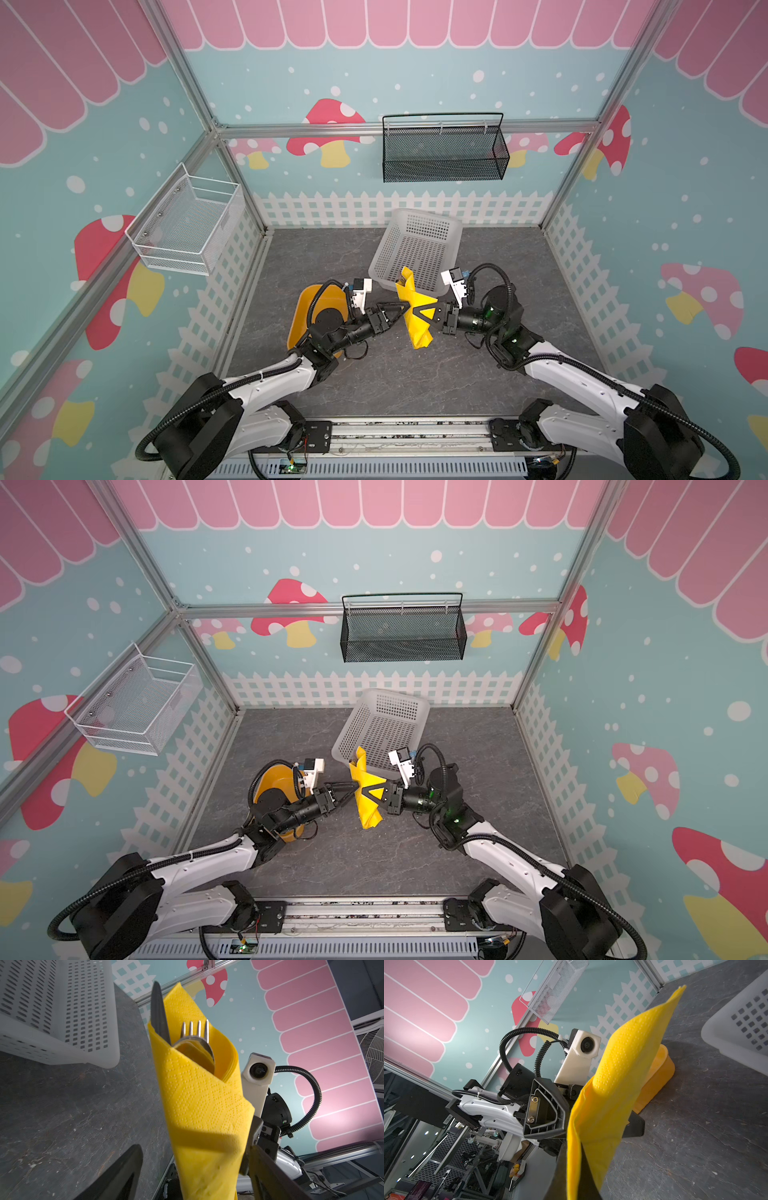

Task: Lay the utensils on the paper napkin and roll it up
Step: 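Lift the wrapped napkin upright with the left gripper while the right gripper holds its flap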

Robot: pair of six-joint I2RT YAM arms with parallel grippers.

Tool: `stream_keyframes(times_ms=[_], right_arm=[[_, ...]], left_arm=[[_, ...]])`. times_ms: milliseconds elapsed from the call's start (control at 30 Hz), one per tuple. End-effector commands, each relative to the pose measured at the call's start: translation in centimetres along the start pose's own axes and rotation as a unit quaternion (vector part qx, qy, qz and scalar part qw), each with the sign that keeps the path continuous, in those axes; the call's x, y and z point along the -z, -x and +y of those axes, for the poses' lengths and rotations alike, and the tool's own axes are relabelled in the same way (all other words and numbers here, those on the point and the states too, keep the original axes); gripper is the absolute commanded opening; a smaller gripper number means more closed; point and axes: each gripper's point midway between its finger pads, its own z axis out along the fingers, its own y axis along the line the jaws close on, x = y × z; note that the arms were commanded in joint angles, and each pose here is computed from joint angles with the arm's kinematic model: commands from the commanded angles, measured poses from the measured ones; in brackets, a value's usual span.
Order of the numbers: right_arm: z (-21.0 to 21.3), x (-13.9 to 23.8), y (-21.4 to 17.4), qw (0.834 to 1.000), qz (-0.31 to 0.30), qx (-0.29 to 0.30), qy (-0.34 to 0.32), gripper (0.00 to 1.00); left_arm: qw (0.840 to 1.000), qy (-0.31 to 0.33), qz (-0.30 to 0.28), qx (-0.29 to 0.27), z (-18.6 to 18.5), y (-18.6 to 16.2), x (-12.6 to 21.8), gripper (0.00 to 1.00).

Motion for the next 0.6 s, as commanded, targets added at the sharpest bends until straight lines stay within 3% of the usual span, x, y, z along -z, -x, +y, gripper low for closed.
stream_keyframes(times_ms=[0,333,567], right_arm=[[4.3,0.5,2.7,0.997,-0.03,0.047,0.056,0.0],[5.4,0.4,3.2,0.995,-0.033,0.048,0.083,0.0],[5.5,0.4,3.3,0.994,-0.035,0.049,0.092,0.0]], left_arm=[[0.998,-0.054,-0.003,-0.009,-2.8,0.8,-0.3,0.82],[0.989,-0.147,0.01,-0.005,-6.7,1.2,-0.8,0.81],[0.987,-0.161,0.016,0.005,-6.8,1.1,-1.0,0.78]])
